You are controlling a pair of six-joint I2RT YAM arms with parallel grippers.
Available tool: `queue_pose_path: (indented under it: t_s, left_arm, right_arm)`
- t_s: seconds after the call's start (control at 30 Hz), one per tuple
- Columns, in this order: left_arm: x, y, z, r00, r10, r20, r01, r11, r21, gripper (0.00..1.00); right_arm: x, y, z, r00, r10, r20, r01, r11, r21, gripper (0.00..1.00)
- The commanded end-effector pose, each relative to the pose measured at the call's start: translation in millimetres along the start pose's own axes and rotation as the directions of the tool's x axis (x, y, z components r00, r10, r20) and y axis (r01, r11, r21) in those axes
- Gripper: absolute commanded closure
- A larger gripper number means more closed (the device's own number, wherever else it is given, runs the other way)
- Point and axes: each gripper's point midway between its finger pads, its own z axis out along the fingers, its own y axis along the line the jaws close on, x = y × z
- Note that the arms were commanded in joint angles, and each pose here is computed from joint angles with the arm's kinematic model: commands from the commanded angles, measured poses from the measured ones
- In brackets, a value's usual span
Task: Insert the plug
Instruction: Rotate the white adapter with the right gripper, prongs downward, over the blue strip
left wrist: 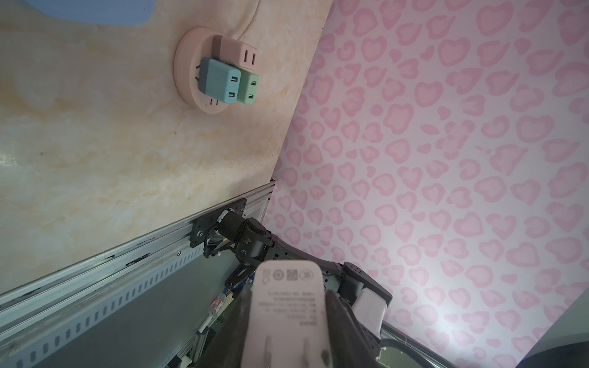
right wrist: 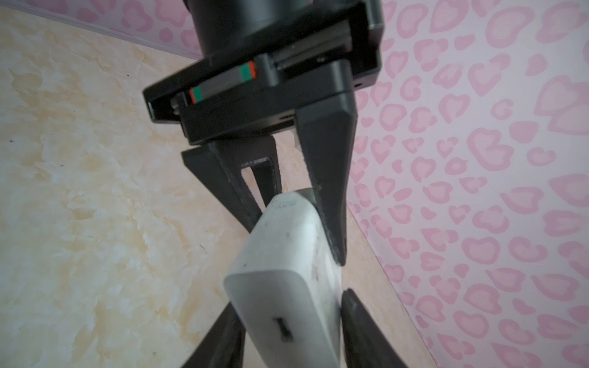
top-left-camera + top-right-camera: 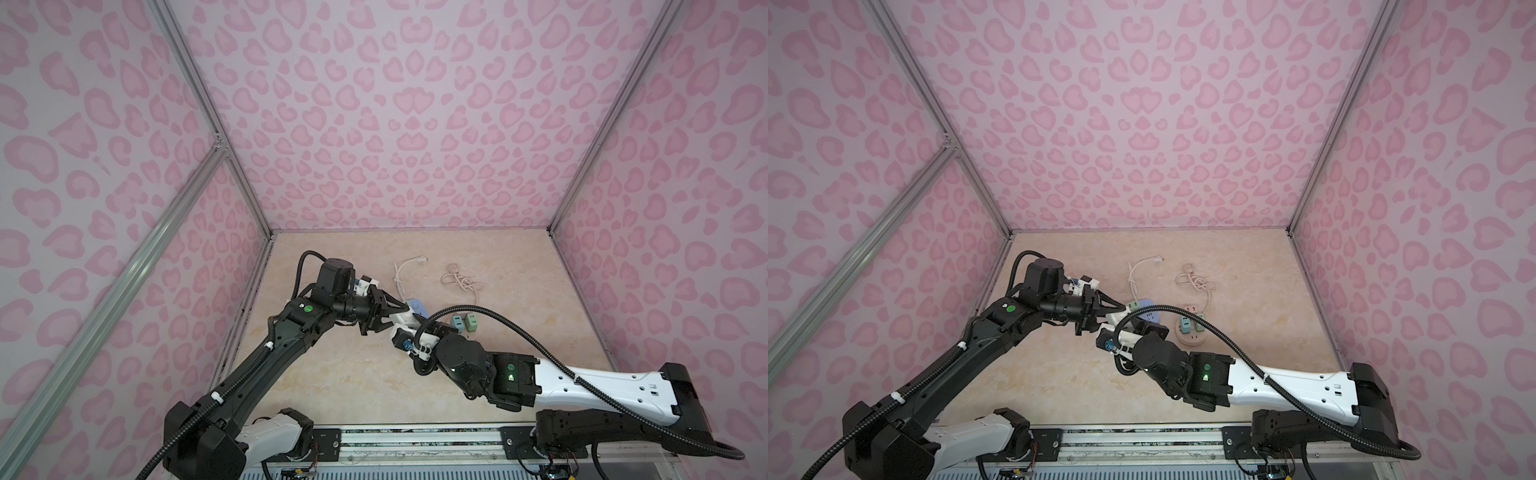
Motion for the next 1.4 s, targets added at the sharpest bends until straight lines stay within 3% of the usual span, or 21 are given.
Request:
queue_pose_path:
  t_s: [0.0,0.27,0.47,0.57,0.63,0.7,0.83,0.9,1.0,1.17,1.37]
  left_arm:
    - [5.4,-9.3,-0.2,0.999,0.039,-0.025,-0.038,0.998,0.042,0.97]
    - [11.7,-14.1,5.4,0.998,0.046,-0.052,-0.043,0.997,0.066,0.97]
    - [11.6,-10.4,11.0,0.997,0.030,-0.066,-0.025,0.997,0.072,0.96]
    - [8.3,-5.2,12.3,0.998,0.021,-0.053,-0.018,0.998,0.059,0.69]
    - [3.1,-1.4,13.1,0.999,0.022,-0.027,-0.021,0.999,0.046,0.40]
    - [-3.8,4.5,12.2,1.000,0.023,0.007,-0.023,1.000,0.016,0.26]
    - [-19.1,11.0,0.9,0.996,0.053,0.076,-0.051,0.998,-0.029,0.08]
    - [-28.5,13.3,-6.6,0.991,0.063,0.114,-0.058,0.997,-0.042,0.06]
    - [-44.0,18.2,-16.7,0.985,0.061,0.160,-0.055,0.997,-0.046,0.04]
    - [-64.5,42.6,-43.9,0.939,0.187,0.287,-0.115,0.962,-0.250,0.04]
    - [-86.9,51.8,-73.9,0.821,0.370,0.435,-0.186,0.894,-0.408,0.05]
  right_arm:
    - [-6.0,-2.1,-0.1,1.000,0.011,0.027,-0.011,1.000,0.000,0.55]
    - [-5.3,-0.4,3.4,1.000,0.011,0.026,-0.011,1.000,-0.006,0.66]
    - [-4.8,-1.3,6.4,0.999,0.038,0.031,-0.038,0.999,-0.007,0.96]
    - [-2.0,-0.6,8.6,0.998,0.065,0.023,-0.065,0.998,-0.022,1.00]
    - [2.5,2.3,11.5,0.997,0.083,0.004,-0.083,0.996,-0.045,1.00]
    - [7.5,6.2,13.6,0.995,0.100,-0.021,-0.101,0.992,-0.074,1.00]
    - [18.8,4.0,16.7,0.980,0.181,-0.079,-0.190,0.975,-0.119,1.00]
    - [25.3,1.3,17.5,0.963,0.243,-0.114,-0.258,0.955,-0.146,1.00]
    - [35.4,-10.3,19.3,0.916,0.368,-0.158,-0.392,0.906,-0.159,1.00]
    - [57.3,-31.5,24.8,0.792,0.547,-0.272,-0.593,0.796,-0.126,1.00]
    - [80.6,-42.1,32.8,0.559,0.699,-0.446,-0.795,0.605,-0.048,1.00]
